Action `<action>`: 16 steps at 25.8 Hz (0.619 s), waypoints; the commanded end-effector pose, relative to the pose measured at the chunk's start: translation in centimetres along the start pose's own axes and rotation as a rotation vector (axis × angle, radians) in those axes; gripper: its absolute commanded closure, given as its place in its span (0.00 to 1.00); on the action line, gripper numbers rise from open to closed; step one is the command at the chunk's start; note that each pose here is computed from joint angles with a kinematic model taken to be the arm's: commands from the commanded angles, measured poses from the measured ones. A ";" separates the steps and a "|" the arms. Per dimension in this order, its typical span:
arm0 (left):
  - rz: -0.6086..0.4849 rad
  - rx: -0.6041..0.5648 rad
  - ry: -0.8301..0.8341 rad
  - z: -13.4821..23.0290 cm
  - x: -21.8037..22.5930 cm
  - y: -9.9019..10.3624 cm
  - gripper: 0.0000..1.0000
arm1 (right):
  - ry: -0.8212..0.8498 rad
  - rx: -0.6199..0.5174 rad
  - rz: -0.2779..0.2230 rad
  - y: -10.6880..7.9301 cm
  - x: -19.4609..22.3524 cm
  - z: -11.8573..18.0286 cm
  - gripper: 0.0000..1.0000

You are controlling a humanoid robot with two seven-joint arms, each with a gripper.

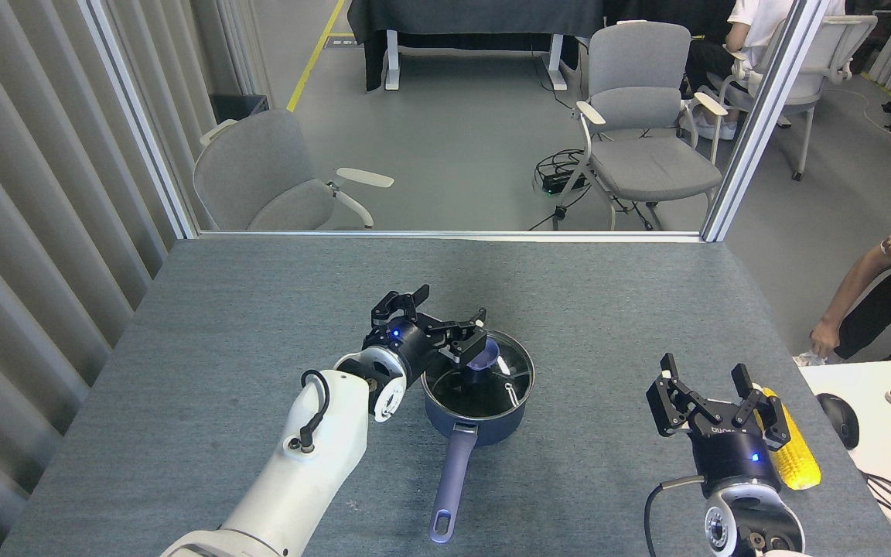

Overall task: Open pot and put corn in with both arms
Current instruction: 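Close the left gripper on the lid knob and grip it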

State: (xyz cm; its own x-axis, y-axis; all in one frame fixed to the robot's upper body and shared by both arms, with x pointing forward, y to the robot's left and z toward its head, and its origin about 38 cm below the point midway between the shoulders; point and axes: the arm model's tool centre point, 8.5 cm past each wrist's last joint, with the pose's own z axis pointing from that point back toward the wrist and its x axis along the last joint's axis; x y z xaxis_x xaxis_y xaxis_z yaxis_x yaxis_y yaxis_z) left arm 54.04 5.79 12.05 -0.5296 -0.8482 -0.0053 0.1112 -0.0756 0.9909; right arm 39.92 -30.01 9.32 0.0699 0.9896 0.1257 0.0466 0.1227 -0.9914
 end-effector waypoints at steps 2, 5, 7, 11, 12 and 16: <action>-0.051 -0.056 -0.051 -0.3 1.9 -1.4 0.01 | 0.000 0.002 -0.002 0.1 0.0 0.0 0.00; -0.080 -0.081 -0.075 -0.4 2.7 -2.1 0.01 | 0.000 0.002 0.000 0.0 0.0 0.0 0.00; -0.085 -0.092 -0.085 -0.4 3.1 -2.4 0.01 | 0.000 0.000 0.000 0.0 0.0 0.0 0.00; -0.072 -0.117 -0.091 -0.2 3.2 -3.3 0.01 | 0.000 0.000 0.001 0.0 0.0 0.0 0.00; -0.068 -0.121 -0.091 -0.2 3.1 -3.4 0.01 | 0.000 0.000 0.001 0.0 0.0 0.0 0.00; -0.059 -0.131 -0.092 -0.1 3.0 -3.8 0.01 | 0.000 0.000 0.003 -0.1 -0.1 0.0 0.00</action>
State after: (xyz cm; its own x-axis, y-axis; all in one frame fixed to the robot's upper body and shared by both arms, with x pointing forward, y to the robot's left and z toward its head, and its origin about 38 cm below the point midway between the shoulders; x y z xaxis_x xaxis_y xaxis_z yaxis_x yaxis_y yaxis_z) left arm 52.20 3.34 8.60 -0.6123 -0.7890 -0.0514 0.1714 -0.1959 0.9655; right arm 39.95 -30.05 9.37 0.0699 0.9897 0.1245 0.0490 0.1213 -0.9914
